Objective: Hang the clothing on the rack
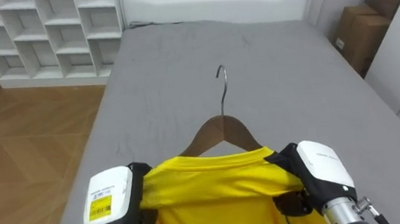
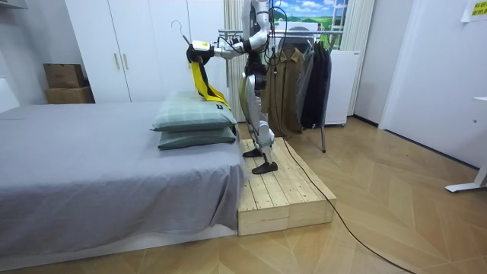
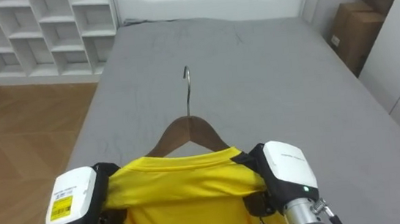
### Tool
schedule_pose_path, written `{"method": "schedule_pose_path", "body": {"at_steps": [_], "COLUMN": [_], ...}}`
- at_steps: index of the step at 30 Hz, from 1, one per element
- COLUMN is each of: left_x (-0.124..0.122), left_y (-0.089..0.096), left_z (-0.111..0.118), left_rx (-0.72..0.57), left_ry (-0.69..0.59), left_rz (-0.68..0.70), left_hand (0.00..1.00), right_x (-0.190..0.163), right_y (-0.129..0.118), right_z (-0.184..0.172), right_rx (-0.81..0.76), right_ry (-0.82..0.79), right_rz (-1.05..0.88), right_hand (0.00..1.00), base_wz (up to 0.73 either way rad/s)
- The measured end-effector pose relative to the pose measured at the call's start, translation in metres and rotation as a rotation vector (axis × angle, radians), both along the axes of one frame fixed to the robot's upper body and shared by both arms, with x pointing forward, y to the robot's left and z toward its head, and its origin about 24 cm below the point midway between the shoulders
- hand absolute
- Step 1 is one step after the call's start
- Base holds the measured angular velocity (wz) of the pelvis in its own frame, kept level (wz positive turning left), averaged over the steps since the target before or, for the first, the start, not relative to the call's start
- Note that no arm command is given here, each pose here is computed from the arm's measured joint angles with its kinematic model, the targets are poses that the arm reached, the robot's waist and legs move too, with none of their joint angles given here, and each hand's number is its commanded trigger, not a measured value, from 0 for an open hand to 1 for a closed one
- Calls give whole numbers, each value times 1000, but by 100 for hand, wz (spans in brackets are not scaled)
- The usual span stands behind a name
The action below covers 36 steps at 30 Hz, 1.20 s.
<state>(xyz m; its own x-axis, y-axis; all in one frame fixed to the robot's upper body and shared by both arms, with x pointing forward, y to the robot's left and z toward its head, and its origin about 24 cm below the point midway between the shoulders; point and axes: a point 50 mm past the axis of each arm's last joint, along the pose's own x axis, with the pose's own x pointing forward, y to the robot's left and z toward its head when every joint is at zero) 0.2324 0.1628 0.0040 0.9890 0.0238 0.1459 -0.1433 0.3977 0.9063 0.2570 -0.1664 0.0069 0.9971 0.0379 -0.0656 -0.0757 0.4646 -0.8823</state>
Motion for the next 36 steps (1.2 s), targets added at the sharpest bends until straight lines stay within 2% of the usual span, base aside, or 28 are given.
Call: {"method": "schedule_pose_path", "body": {"at_steps": [11, 12, 13, 14, 15, 36], "left_x": [0, 0, 0, 0, 0, 1], "left_y": [0, 0, 0, 0, 0, -3], "left_z": [0, 0, 0, 0, 0, -3], "left_rx": [0, 0, 0, 0, 0, -14], "left_ry": [0, 0, 0, 0, 0, 55], "left_rz": [0, 0, 0, 0, 0, -14], "left_hand": [100, 69, 8, 8, 0, 0], "right_x": [0, 0, 0, 0, 0, -9], "right_y": [0, 0, 0, 0, 0, 1], "right_z": [0, 0, 0, 0, 0, -18], "right_rx": [0, 0, 0, 0, 0, 45], "right_ry": [0, 0, 0, 0, 0, 90], "right_rz": [0, 0, 0, 0, 0, -13], "right_hand": [100, 100, 100, 100, 100, 100], "base_wz": [0, 0, 0, 0, 0, 0]}}
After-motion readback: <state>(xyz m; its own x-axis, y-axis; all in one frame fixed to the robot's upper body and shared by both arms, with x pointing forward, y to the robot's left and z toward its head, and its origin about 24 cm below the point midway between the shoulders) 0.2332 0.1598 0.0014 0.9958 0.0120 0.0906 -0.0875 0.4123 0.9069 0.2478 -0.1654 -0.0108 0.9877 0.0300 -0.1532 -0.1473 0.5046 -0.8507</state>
